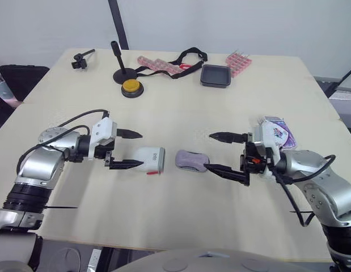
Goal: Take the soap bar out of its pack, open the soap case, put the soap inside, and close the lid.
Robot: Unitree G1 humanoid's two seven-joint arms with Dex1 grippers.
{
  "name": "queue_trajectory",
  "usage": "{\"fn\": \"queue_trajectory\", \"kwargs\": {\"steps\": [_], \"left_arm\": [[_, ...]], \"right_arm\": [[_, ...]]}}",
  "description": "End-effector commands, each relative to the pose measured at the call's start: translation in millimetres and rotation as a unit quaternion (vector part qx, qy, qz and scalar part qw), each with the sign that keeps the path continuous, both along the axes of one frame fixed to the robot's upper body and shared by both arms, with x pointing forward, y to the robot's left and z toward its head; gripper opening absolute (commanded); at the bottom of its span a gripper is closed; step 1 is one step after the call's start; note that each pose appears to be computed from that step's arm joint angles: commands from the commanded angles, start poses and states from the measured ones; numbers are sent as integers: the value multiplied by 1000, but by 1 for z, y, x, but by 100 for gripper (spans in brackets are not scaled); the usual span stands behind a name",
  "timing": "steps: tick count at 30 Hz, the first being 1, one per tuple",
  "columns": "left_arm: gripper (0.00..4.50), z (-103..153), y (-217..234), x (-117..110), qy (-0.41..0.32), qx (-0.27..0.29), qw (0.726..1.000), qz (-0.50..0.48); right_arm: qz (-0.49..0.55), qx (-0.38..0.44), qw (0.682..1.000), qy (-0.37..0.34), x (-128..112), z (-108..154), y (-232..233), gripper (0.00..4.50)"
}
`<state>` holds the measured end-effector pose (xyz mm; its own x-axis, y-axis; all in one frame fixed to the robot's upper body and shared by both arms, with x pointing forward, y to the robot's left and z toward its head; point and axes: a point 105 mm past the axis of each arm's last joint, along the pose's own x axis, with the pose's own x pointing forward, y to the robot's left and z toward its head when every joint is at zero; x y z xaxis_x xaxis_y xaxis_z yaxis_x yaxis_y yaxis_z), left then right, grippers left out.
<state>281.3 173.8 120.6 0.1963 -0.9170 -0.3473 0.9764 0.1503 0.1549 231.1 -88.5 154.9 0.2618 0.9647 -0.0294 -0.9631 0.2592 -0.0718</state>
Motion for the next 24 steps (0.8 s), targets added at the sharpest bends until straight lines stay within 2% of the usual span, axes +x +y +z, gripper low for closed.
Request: {"fn": "queue_trajectory", "kwargs": {"steps": [1,16,24], "left_arm": [[450,5,2,1,-20,11,1000,-11],[450,-31,-12,5,-34,90,992,-84],[450,-44,-21,12,-46,99,989,-98]], "right_arm": [[4,-26,999,-31,0,-5,4,446],[0,-44,998,-45,-2,-12,12,446],[-7,-48,998,-49,-1,-13,12,446]]}}
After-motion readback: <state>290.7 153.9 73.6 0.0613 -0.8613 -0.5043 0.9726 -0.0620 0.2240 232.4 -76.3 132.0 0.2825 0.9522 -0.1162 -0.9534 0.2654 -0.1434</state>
